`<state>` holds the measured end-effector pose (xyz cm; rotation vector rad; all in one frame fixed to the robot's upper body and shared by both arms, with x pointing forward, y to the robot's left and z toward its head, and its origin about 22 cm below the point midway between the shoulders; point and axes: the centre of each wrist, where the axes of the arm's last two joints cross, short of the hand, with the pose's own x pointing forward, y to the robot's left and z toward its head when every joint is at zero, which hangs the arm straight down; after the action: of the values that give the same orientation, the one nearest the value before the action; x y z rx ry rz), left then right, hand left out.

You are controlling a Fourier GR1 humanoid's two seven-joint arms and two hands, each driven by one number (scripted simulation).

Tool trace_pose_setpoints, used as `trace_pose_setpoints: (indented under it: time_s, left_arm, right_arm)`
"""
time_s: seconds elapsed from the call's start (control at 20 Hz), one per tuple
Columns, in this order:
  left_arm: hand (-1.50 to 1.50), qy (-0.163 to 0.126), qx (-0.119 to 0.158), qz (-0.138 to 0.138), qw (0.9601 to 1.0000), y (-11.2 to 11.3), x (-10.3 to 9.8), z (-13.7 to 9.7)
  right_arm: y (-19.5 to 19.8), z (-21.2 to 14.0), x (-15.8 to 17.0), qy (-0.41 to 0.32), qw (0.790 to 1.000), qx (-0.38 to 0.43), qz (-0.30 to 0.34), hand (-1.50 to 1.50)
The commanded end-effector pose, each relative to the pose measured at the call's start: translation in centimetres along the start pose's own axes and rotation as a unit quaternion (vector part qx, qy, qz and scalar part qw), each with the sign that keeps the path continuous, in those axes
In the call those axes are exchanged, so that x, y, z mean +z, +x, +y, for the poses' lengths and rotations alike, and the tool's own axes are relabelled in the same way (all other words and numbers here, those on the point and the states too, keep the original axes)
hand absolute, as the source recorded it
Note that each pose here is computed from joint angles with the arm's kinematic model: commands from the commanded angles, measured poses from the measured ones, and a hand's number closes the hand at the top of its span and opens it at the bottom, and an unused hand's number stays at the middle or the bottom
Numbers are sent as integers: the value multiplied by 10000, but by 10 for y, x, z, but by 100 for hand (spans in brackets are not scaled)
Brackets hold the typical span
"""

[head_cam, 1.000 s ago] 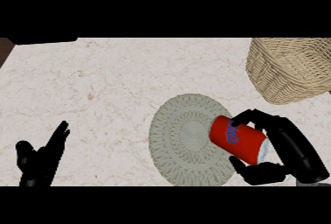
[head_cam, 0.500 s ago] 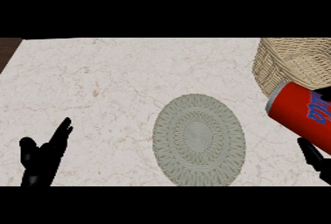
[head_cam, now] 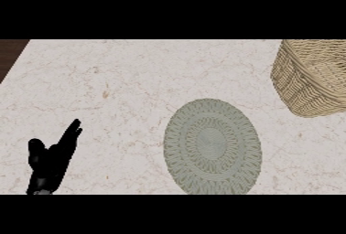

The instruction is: Pick the can from the placemat and place it in the basket

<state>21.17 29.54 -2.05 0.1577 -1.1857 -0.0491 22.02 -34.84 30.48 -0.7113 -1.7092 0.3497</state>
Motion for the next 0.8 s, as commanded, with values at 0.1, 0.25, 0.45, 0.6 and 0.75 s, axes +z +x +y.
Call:
trace_pose_setpoints:
  time_s: [0.1,0.25,0.45,0.6,0.75]
  left_arm:
    - [0,1,-31,775,9970,-27,7,-12]
    - [0,-47,0,803,9968,-39,8,-19]
    - [0,-169,44,782,9968,-13,-7,-11]
    - [0,-41,-48,860,9963,-36,1,-12]
    - [0,-116,-68,748,9971,-36,0,-21]
  right_arm:
    - [-17,-44,-38,-126,9993,196,308,150]
    - [-29,-44,-48,-39,9981,412,449,150]
    - [-34,-35,-76,-34,9981,473,402,150]
    - [-57,-30,-83,-66,9986,225,465,150]
    - [-72,-21,-102,-54,9980,16,625,150]
